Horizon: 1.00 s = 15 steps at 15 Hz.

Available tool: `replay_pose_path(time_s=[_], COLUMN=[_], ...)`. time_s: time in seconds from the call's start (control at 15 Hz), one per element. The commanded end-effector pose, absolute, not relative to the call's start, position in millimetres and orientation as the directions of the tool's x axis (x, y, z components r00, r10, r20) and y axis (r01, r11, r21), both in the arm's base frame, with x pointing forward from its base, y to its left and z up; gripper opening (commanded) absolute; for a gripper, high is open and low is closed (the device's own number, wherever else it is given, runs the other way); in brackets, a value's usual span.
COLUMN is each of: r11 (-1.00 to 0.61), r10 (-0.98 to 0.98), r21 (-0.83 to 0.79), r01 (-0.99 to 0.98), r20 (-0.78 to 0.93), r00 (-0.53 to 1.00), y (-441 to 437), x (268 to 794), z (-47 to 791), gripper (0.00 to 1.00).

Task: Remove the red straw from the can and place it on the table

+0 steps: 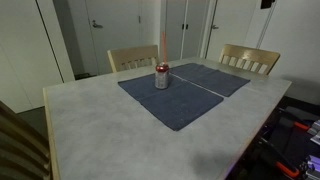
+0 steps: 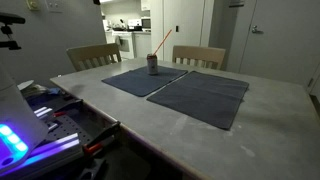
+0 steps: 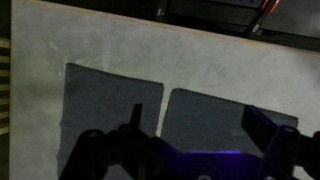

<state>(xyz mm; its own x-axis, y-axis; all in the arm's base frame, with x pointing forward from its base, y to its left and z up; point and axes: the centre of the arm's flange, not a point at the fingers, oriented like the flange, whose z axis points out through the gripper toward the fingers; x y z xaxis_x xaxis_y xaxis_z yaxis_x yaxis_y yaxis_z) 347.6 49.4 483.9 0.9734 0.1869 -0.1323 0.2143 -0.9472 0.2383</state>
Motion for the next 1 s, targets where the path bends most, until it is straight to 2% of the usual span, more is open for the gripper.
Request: replay_pose_path(time_s=[0.0, 0.93], r11=[-0.947, -0.946], r10=[0.187, 0.19], r21=[0.238, 0.237], r01=[0.214, 0.219], r20=[-0.132, -0.138], r00=[0.973, 0.972], y=[49.4, 48.7], x=[347.6, 351.3], z=[483.9, 484.9], gripper=[1.0, 1.0])
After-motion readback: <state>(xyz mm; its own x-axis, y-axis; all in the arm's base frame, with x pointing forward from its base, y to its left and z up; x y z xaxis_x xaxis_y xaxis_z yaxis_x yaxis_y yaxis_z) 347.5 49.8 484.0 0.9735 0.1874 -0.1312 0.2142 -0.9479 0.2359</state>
